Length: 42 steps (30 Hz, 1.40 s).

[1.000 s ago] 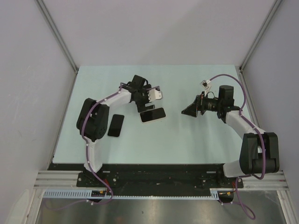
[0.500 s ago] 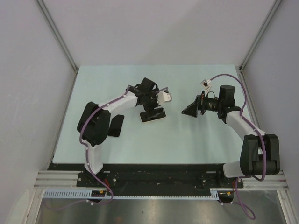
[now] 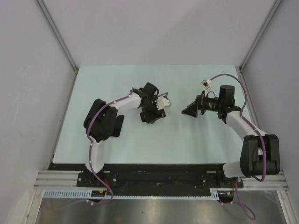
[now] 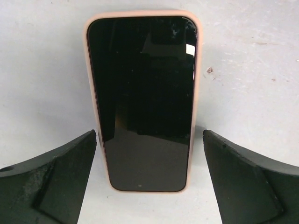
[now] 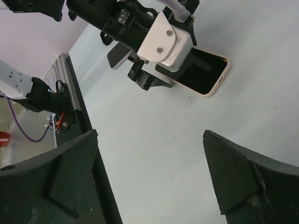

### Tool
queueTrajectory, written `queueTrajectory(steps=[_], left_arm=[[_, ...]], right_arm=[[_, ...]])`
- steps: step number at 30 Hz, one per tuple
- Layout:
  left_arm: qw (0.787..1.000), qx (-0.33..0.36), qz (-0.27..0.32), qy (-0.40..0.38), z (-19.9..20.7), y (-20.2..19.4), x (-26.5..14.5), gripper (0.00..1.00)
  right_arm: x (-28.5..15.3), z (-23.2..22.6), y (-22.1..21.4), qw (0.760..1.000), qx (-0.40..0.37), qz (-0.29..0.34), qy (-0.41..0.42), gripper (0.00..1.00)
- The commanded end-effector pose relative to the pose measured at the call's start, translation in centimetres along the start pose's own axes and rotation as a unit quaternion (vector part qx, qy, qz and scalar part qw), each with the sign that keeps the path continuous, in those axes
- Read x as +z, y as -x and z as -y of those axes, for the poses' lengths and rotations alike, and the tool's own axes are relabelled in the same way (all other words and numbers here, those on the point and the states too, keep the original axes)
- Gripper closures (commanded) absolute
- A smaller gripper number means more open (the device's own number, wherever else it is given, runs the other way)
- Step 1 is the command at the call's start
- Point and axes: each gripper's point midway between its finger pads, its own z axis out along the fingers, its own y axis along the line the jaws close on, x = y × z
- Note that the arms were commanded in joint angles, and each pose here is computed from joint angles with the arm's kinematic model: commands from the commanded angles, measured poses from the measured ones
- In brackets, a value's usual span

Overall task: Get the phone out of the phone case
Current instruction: Adjust the phone at the center of the board.

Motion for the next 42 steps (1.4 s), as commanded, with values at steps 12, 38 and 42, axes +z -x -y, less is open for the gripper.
queueTrajectory(steps=[12, 38, 42], left_arm=[[0.998, -0.04, -0.03, -0.046, -0.8, -1.5, 1.2, 0.0], [0.992, -0.072, -0.049, -0.089, 0.9, -2.5, 1.4, 0.0], [0.992, -0.067, -0.063, -0.082, 0.9, -2.8, 1.9, 0.0]], right_arm=[[-0.3, -0.8, 1.5, 0.999, -0.038, 0.012, 0.002, 0.0], [-0.3, -0.8, 1.5, 0.999, -0.041, 0.012, 0.002, 0.0], [-0.3, -0.9, 1.5, 0.999, -0.043, 0.013, 0.003, 0.0]])
